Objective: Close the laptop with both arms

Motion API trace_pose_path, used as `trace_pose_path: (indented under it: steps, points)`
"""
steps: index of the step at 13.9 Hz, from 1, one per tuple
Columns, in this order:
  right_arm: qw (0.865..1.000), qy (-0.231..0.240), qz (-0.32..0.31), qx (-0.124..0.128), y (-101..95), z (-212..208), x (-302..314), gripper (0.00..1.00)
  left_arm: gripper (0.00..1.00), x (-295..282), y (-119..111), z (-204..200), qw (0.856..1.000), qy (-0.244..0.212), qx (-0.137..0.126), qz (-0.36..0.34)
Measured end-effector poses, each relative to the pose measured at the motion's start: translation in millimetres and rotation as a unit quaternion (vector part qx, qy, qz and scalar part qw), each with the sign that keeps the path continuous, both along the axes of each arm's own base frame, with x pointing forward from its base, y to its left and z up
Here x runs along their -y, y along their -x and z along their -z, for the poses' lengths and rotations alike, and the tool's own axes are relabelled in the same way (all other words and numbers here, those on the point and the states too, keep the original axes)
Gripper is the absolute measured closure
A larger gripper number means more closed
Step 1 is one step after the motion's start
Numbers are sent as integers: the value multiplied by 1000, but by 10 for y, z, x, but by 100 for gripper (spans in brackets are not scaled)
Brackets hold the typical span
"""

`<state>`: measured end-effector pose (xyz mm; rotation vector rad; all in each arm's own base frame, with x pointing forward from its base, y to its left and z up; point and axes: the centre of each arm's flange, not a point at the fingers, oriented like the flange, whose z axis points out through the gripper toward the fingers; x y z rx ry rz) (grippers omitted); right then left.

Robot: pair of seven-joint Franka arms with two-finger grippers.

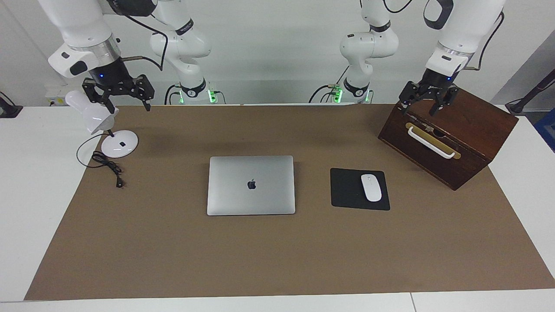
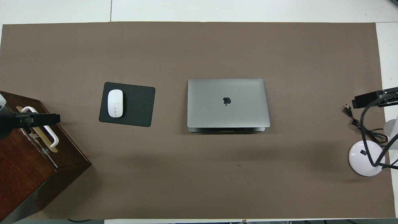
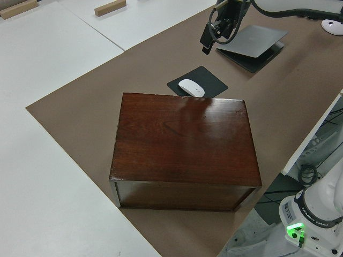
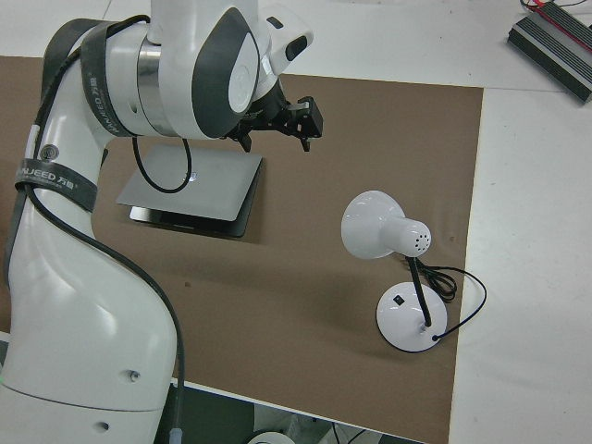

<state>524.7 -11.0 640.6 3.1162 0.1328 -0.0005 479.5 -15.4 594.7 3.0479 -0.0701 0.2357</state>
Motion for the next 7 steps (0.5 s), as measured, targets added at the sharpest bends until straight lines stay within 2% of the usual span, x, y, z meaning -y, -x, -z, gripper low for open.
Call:
trace_pose_path:
  steps: [3, 7]
  points:
    - [1000, 0, 2, -2, -13, -9, 22, 0, 0, -91, -161, -267, 1000, 1, -14, -6]
    - [1000, 0, 2, -3, -17, 0, 19, 0, 0, -171, -336, -468, 999, 2, -49, -8]
